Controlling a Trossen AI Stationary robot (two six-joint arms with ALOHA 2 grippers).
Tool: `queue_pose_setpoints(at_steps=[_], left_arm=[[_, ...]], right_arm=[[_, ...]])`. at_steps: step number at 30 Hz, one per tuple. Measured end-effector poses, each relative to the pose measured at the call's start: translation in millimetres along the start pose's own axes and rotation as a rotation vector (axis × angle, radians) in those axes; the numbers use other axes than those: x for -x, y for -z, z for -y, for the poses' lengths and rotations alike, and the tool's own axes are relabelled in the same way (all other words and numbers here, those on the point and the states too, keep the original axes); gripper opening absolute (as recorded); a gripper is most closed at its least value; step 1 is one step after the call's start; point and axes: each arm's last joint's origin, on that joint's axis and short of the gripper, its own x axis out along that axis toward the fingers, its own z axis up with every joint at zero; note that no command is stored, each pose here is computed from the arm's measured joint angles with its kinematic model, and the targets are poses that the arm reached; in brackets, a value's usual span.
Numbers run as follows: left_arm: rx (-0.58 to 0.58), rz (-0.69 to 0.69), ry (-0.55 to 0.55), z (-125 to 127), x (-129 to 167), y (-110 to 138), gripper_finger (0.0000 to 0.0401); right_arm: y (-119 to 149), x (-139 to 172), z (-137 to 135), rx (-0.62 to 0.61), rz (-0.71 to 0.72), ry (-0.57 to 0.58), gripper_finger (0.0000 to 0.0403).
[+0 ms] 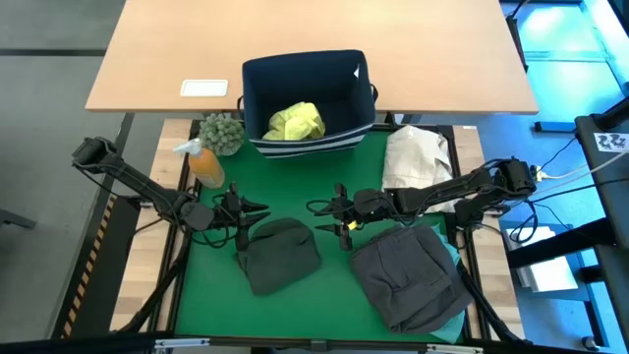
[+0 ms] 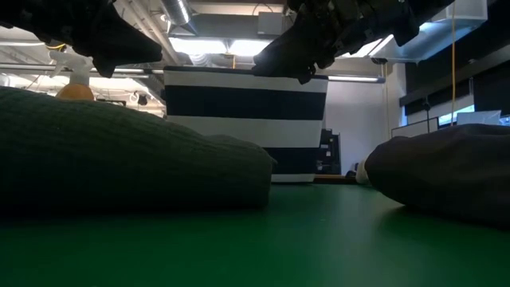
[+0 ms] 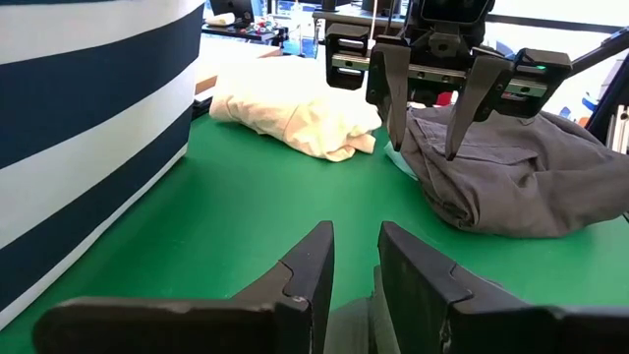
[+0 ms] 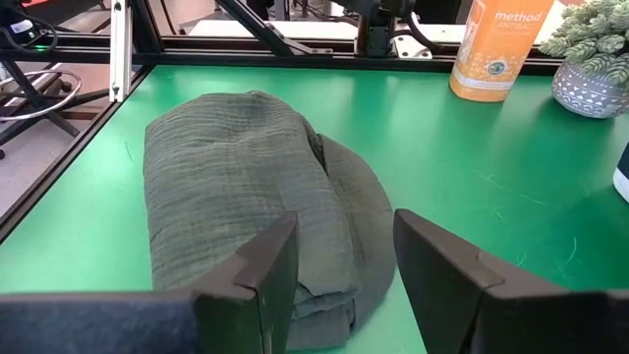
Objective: Fold laundry
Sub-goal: Stack the green polo on the black shorts
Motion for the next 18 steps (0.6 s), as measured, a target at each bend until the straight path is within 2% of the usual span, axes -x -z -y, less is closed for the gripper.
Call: queue_pose_setpoints(at_steps=[18], left_arm=[[0.003,-0.011,0.032,0.9,0.0,0.3,0.0080]], right_arm=[[-0.9,0.1,-1.3,0.000,0.009,-0.045,0.0166]])
